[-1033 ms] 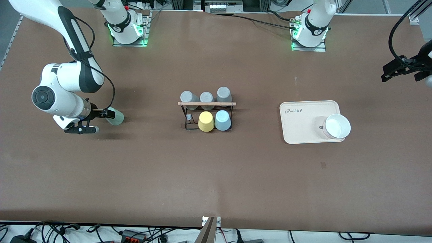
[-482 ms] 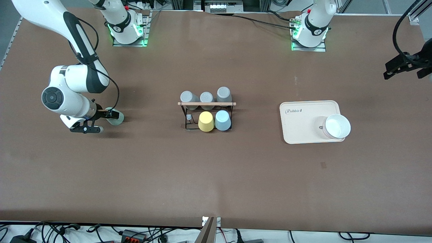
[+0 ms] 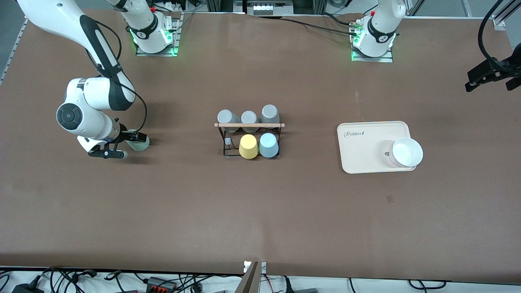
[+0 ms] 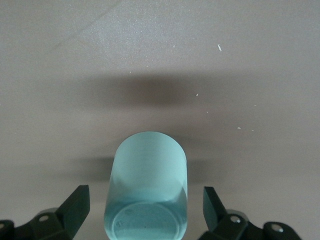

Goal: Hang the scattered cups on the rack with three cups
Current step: 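Reach the right gripper to the teal cup and grasp it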

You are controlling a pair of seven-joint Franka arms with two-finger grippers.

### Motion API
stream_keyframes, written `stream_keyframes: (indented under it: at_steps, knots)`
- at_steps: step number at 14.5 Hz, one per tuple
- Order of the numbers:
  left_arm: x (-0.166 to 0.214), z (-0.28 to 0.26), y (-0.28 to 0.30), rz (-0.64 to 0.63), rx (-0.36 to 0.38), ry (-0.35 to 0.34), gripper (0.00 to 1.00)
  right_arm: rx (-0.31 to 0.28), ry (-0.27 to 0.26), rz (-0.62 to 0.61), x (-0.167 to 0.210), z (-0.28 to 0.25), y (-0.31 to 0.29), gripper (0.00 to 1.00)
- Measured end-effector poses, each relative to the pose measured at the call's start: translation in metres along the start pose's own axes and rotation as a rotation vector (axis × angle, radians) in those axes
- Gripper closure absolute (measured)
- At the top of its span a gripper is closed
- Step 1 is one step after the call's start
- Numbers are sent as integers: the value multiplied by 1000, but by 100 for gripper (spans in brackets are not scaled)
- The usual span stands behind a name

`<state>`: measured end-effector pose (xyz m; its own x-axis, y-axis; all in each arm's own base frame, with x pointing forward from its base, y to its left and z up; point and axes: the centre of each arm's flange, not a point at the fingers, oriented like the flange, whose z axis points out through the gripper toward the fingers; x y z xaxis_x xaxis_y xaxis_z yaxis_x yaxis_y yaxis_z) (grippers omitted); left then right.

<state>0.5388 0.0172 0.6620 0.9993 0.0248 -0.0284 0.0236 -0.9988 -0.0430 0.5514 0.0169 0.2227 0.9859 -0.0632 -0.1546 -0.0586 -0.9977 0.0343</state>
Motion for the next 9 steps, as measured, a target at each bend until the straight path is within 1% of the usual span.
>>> stream_keyframes:
  at_steps: [2, 3, 4, 5, 6, 8, 9]
  knots:
    - [-1, -1, 1, 2, 0, -4, 0, 0, -3, 0, 0, 1, 0, 0]
    - [-2, -2, 2, 3, 0, -4, 0, 1, -4, 2, 0, 2, 0, 7]
    - [-2, -2, 3, 4, -1, -3, 0, 3, -4, 4, 0, 2, 0, 18]
    - [-2, -2, 3, 5, -5, -3, 0, 4, -2, 5, 0, 1, -1, 31]
    - [-2, -2, 5, 7, -23, -3, 0, 5, 6, 4, 1, -3, -1, 33]
    - [-2, -2, 8, 10, -64, -3, 0, 8, 18, -4, 7, -17, -6, 33]
    - [-1, -3, 9, 11, -66, -2, 0, 9, 16, -16, 13, -31, -14, 33]
